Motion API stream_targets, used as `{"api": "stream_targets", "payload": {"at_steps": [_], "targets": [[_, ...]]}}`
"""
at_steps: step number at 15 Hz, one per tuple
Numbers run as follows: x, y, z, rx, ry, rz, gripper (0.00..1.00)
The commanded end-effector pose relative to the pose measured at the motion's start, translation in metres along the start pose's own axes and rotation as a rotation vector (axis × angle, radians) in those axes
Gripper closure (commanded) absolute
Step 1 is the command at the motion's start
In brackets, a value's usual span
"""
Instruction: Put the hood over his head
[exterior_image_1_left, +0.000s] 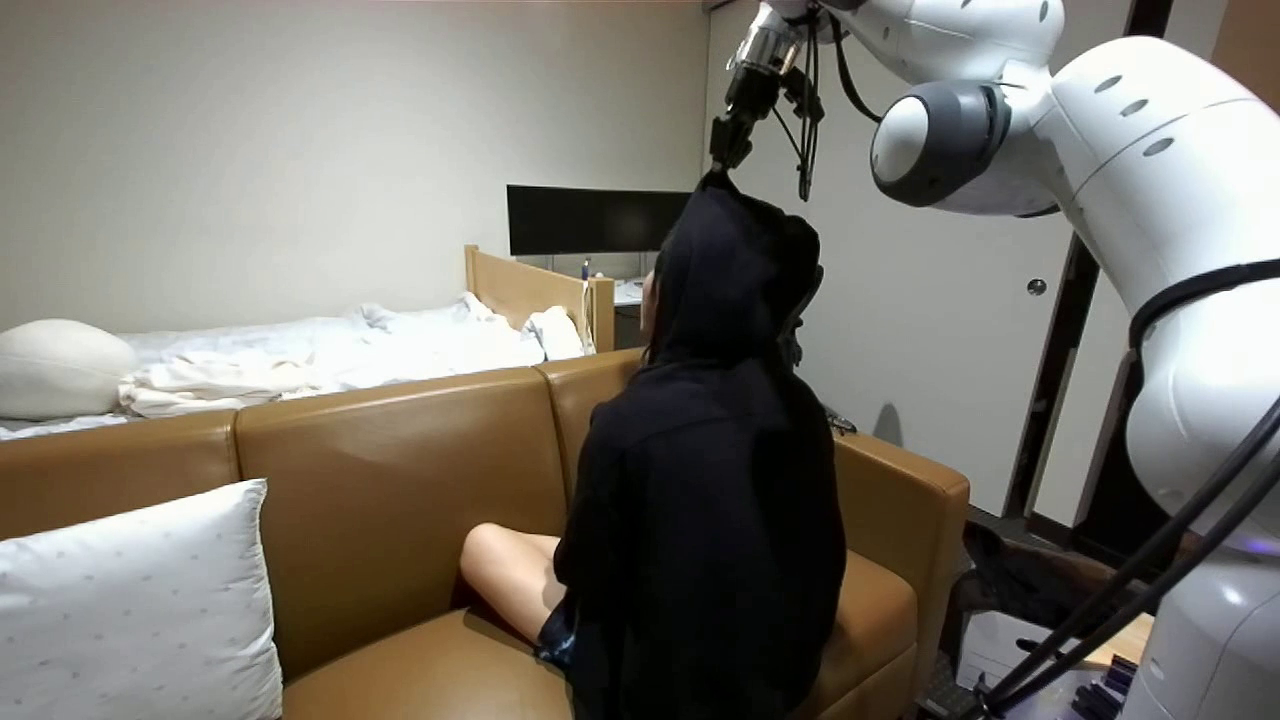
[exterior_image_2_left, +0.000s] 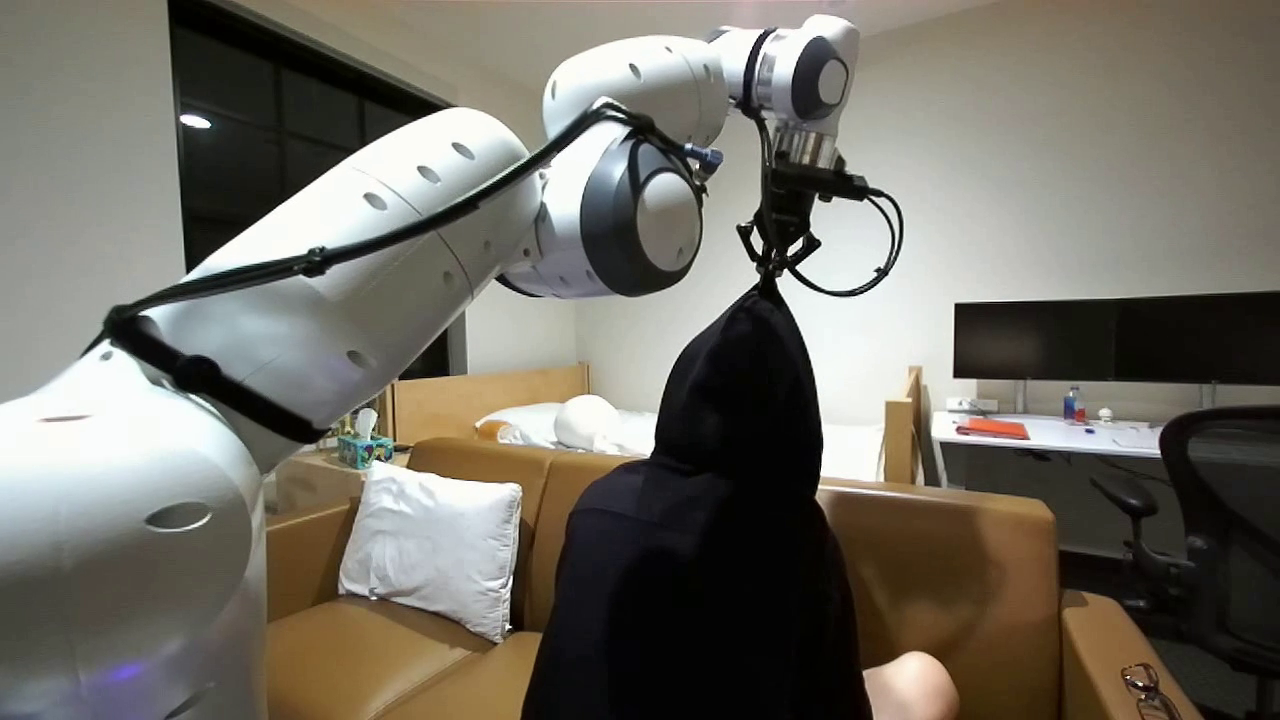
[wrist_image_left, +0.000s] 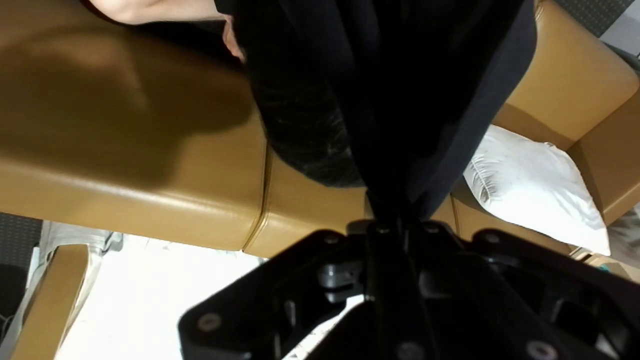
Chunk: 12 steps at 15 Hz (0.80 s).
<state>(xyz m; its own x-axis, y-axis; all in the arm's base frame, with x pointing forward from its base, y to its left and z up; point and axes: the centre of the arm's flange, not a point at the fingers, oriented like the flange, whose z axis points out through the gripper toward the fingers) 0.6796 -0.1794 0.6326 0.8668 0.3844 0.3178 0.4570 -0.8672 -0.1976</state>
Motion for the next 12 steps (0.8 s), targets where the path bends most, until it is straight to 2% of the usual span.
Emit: {"api": "stream_targets", "payload": {"at_steps": [1, 5, 12], "targets": [[0.01, 0.024, -0.005, -0.014, 0.009, 0.076, 0.99], [0.007, 0.04, 0.005, 0.006, 0.015, 0.141, 0.99], [0.008, 0.044, 0.02, 0.037, 0.008, 0.182, 0.99]]}}
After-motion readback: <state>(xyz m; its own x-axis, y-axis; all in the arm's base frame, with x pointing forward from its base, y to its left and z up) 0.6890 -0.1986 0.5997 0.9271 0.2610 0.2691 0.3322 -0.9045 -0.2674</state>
